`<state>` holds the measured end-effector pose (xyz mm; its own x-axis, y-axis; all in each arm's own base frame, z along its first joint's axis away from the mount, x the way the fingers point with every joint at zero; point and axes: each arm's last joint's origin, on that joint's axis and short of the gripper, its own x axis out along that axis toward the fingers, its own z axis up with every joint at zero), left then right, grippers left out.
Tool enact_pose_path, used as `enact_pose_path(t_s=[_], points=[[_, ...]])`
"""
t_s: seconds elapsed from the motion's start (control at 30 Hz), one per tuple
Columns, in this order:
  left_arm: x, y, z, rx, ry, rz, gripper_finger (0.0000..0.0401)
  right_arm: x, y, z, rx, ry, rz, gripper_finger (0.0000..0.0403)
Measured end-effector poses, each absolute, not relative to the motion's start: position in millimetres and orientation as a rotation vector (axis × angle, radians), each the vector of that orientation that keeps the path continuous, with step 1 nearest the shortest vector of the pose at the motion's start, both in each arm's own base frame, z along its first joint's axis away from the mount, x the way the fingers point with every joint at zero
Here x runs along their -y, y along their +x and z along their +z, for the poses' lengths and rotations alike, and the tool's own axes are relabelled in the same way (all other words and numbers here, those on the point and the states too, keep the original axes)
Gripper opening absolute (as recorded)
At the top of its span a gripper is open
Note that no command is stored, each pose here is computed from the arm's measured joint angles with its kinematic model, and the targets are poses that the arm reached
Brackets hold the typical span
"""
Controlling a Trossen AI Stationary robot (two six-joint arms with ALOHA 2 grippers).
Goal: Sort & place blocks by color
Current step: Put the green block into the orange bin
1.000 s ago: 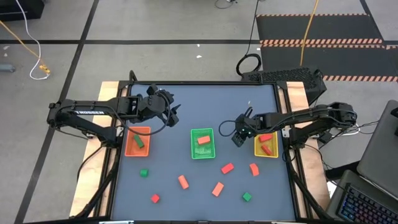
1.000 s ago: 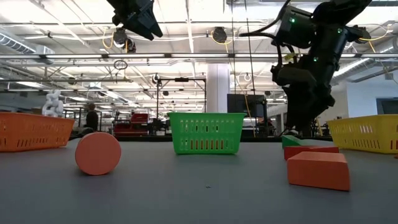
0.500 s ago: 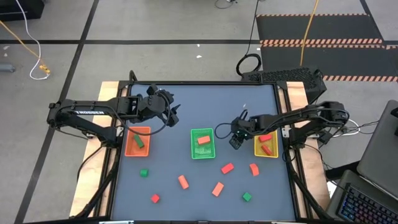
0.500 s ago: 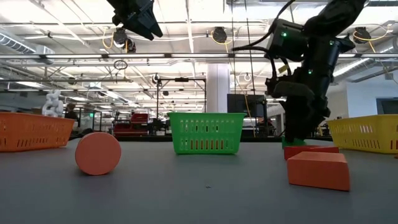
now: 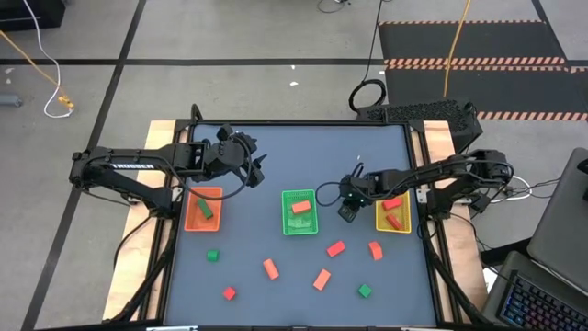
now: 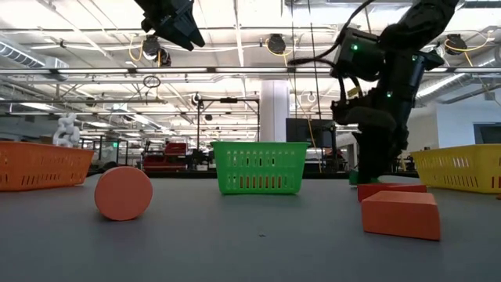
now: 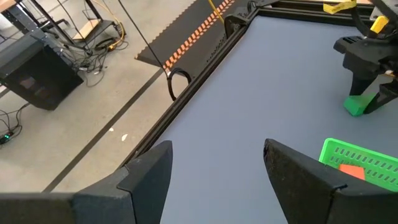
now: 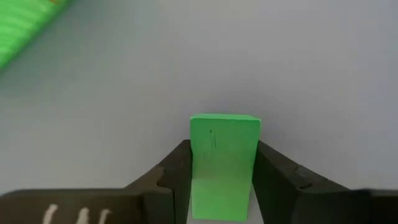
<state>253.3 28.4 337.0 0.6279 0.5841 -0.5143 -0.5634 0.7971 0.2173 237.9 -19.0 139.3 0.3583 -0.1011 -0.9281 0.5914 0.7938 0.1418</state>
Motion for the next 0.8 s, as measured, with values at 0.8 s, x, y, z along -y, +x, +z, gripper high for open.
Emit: enact_pose_path(t_s=[0.8], points=[[-16.0, 277.4, 338.3, -0.276, 0.134, 0.284, 0.0253, 18.0, 252.6, 274.2, -0.051, -0.078, -0.073, 0.0122]])
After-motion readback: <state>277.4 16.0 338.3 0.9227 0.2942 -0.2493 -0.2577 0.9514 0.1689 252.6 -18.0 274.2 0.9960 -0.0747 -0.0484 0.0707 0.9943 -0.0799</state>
